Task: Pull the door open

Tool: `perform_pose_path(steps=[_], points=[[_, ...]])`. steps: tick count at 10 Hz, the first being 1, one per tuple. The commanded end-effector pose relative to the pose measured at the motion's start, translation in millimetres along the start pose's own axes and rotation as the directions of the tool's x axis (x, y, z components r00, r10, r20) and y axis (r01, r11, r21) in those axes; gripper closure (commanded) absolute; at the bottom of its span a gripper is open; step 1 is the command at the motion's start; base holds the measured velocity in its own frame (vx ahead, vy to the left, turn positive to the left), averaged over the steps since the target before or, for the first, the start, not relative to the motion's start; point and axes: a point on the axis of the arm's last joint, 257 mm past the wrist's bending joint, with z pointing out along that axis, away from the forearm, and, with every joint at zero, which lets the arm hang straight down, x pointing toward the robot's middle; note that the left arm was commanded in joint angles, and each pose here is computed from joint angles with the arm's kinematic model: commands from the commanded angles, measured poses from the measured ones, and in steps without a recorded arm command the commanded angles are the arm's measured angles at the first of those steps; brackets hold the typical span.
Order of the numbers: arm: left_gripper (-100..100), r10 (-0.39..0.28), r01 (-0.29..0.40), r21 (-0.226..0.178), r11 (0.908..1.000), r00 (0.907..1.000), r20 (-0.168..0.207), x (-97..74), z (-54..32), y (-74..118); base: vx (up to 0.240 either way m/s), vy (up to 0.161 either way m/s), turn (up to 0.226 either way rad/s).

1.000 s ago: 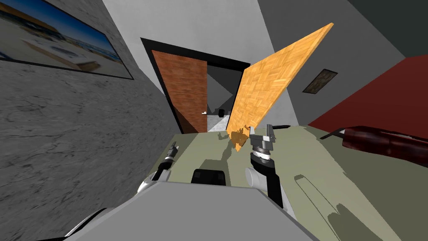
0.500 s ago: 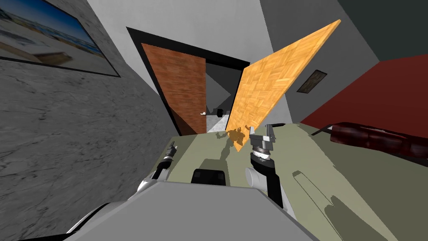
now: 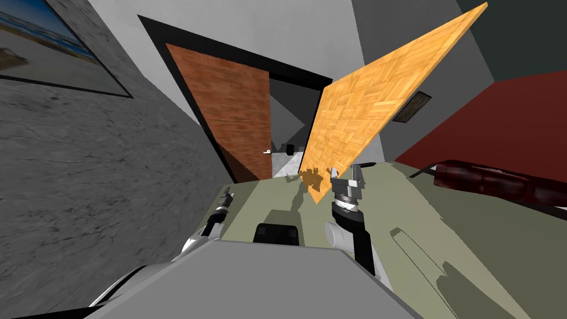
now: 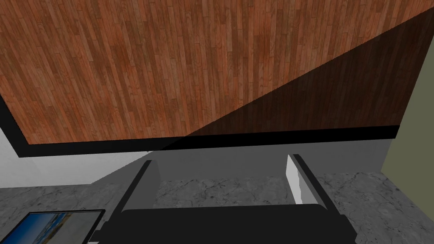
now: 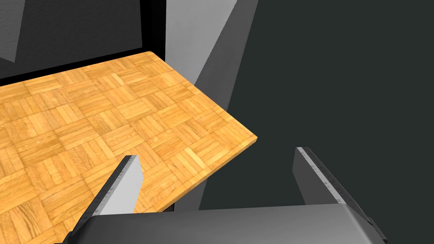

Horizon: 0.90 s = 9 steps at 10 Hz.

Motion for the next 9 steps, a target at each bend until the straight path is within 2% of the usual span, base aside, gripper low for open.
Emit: perform_pose_path(steps=[1,4,9], points=[[-100,-0.001,0.001,-0.001,1.0,1.0,0.006,-2.3,0.4,0.1,0.192,0.012,-0.026],[-100,-0.002,0.002,-0.001,1.0,0.9998,0.017,-6.3,1.4,0.2,0.185,0.025,-0.039],[-100,-0.004,0.004,-0.002,1.0,0.9995,0.031,-11.0,2.5,0.3,0.203,-0.012,-0.027]])
